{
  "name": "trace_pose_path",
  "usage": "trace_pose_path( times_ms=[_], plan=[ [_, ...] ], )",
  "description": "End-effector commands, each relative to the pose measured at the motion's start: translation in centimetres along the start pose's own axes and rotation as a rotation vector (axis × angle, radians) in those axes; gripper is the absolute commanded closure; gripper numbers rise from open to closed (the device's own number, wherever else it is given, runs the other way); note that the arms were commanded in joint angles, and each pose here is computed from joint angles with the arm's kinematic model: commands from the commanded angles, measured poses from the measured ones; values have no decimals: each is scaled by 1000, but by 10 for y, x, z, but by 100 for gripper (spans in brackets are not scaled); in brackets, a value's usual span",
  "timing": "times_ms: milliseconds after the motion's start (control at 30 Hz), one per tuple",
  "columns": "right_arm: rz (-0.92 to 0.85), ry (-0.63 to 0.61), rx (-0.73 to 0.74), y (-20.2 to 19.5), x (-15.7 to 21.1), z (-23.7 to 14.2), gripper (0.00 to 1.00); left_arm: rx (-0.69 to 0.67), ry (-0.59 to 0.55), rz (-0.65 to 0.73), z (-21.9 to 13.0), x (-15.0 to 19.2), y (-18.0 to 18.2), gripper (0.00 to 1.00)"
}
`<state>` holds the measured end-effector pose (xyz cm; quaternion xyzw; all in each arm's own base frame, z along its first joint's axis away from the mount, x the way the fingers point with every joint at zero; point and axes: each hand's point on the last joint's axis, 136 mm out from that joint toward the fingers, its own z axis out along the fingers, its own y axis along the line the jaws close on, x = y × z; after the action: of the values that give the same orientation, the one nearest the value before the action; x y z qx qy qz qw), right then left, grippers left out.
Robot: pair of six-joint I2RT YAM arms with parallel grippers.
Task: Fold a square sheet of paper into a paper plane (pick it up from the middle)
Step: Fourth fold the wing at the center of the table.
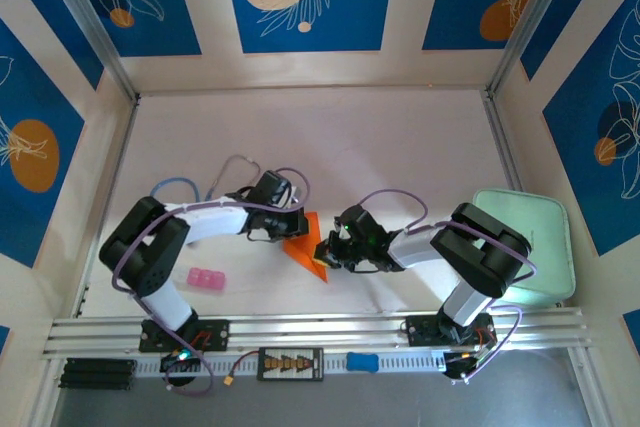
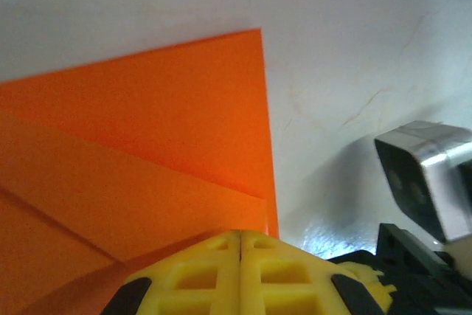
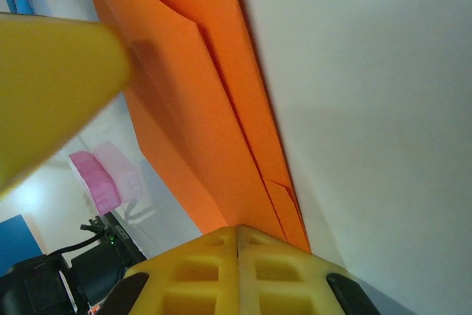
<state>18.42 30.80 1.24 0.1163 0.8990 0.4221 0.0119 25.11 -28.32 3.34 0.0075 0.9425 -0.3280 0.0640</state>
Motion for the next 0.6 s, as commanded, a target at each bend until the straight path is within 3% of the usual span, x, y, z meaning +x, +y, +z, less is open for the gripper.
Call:
trace_pose_path(
  times_ms=[0,267,500,567],
  plan=[
    [159,28,300,-89,22,-9,100,15,-14,-11,4,-4,-2,98],
    [148,49,310,-90,24,-5,100,87,-83,-5,-16,-29,10,97],
    [143,62,314,-89,24,-3,100,156,-50,-34,-11,-32,24,98],
    [142,65,316,-90,25,-3,100,120,-58,-57,-8,-36,35,98]
  ],
)
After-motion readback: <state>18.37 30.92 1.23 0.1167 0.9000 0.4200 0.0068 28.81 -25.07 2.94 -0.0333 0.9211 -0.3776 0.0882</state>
